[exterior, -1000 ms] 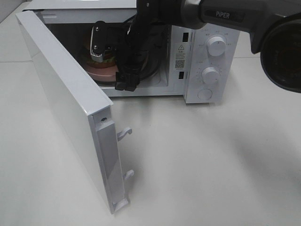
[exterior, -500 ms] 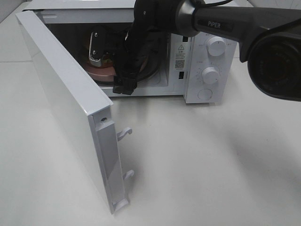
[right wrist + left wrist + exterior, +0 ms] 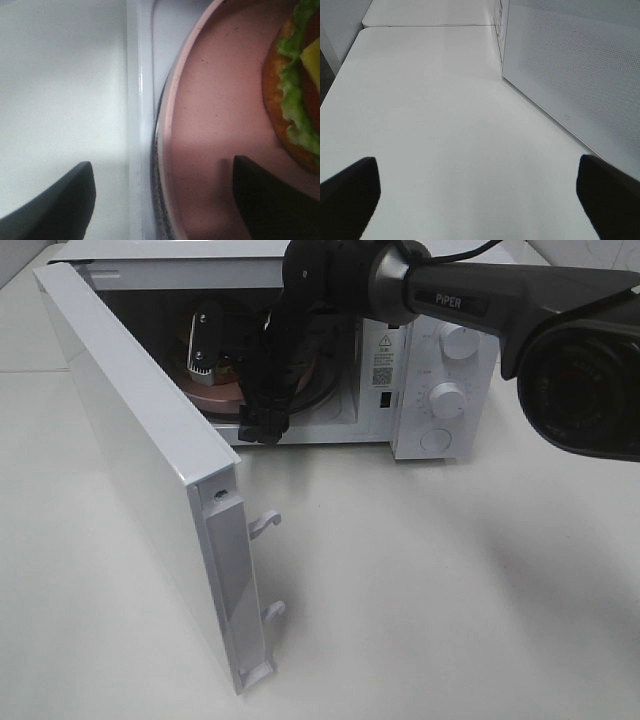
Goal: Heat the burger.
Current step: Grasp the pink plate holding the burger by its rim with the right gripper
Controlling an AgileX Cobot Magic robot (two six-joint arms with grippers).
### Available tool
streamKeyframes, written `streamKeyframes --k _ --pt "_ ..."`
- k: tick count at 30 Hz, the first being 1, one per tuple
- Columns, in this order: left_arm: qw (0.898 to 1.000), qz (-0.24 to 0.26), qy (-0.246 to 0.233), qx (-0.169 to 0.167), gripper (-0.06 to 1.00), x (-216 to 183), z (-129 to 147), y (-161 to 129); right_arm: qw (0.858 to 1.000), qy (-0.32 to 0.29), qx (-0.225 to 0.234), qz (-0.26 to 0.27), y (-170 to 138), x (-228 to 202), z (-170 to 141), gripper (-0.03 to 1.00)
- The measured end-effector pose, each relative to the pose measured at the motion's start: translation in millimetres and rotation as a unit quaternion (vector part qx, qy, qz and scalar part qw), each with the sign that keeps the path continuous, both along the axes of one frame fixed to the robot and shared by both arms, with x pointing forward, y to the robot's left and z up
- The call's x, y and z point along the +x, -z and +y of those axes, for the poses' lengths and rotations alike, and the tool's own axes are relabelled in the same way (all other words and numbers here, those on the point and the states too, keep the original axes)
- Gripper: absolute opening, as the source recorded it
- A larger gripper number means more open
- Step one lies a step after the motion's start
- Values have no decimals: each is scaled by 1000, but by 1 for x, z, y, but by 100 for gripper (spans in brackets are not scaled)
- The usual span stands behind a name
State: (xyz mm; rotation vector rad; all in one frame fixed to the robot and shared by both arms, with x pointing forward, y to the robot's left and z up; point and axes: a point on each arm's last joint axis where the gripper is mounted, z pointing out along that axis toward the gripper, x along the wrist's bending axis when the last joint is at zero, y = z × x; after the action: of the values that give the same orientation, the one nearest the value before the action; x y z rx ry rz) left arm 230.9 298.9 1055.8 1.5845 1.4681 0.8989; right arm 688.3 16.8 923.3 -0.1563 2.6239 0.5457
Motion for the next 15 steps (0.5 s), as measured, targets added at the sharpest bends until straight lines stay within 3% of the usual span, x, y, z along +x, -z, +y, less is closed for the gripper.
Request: streamKeyframes --k 15 --pt "1000 0 0 0 99 0 0 0 1000 -3 -10 27 17 -1 1 76"
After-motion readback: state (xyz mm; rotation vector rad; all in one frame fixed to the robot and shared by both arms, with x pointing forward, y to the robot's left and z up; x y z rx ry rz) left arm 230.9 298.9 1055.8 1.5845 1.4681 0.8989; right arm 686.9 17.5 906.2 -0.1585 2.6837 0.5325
